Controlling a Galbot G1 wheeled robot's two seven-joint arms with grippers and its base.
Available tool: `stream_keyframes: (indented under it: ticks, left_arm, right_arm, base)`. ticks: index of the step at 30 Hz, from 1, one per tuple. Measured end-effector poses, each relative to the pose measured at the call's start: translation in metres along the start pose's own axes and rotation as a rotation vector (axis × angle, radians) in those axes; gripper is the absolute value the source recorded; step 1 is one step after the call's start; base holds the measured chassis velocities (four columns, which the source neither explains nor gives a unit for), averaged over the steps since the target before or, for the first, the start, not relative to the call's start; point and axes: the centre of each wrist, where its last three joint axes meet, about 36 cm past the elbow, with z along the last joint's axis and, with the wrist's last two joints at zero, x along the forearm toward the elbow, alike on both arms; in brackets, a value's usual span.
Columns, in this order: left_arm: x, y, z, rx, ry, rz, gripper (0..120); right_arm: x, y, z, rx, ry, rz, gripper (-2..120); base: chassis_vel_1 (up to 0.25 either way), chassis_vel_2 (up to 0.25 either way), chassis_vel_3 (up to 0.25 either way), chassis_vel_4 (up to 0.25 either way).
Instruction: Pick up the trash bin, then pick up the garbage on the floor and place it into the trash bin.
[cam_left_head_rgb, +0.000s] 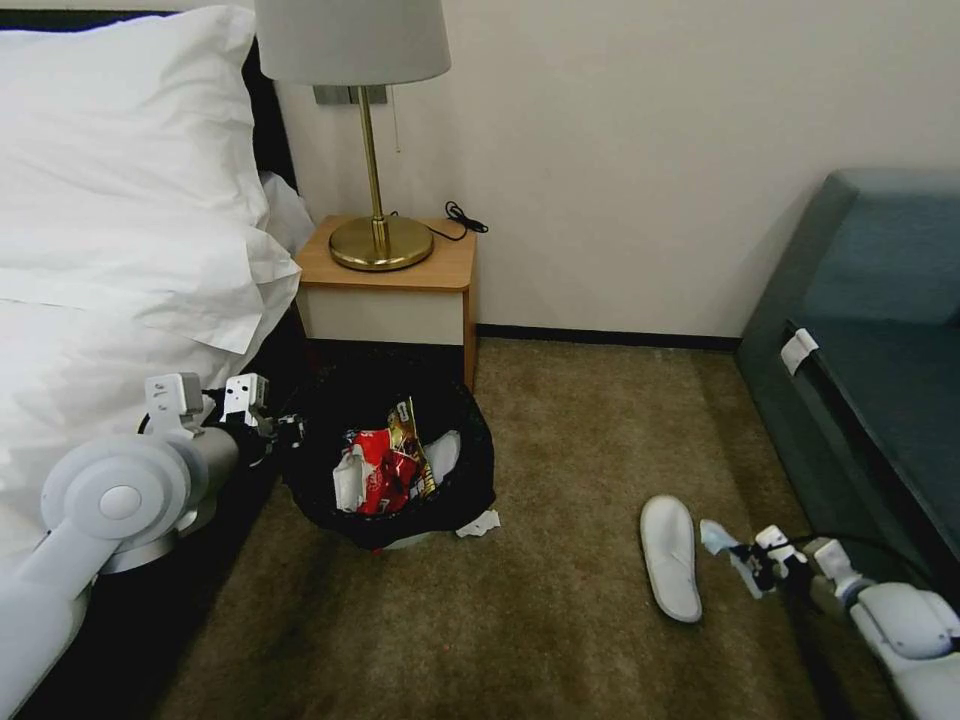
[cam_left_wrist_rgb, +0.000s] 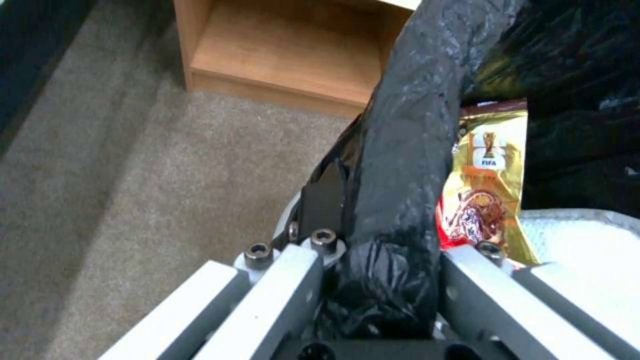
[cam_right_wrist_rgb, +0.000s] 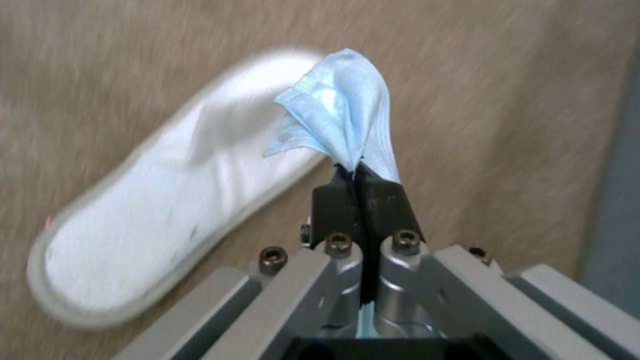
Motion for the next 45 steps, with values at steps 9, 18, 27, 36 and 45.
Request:
stream_keyframes:
  ticks: [9, 18, 27, 36, 45]
  left_arm:
    - [-0.001, 0.000, 0.002, 0.000, 0.000, -0.008, 3]
    - [-0.002, 0.001, 0.002, 0.004, -0.002, -0.011, 3]
    - [-0.004, 0.003, 0.000, 0.010, -0.006, -0.015, 3]
    - [-0.007, 0.003, 0.002, 0.007, 0.002, -0.011, 3]
    - [-0.011, 0.004, 0.004, 0.016, 0.005, -0.005, 3]
  right_arm:
    - [0.022, -0.023, -0.072, -0.041, -0.188, 0.037, 0]
    - [0.029, -0.022, -0.132, -0.080, -0.333, -0.004, 0]
    - [0.026, 0.000, -0.188, -0.099, -0.457, -0.070, 0]
    - [0.013, 0.034, -0.263, -0.101, -0.591, -0.187, 0]
    - [-0.003, 0.053, -0.321, -0.115, -0.669, -0.263, 0]
  base:
    - [0.000, 0.000, 0.000, 0.000]
    - [0.000, 0.000, 0.000, 0.000]
    - [0.000, 0.000, 0.000, 0.000]
    - [0.000, 0.000, 0.000, 0.000]
    - [0.000, 0.000, 0.000, 0.000]
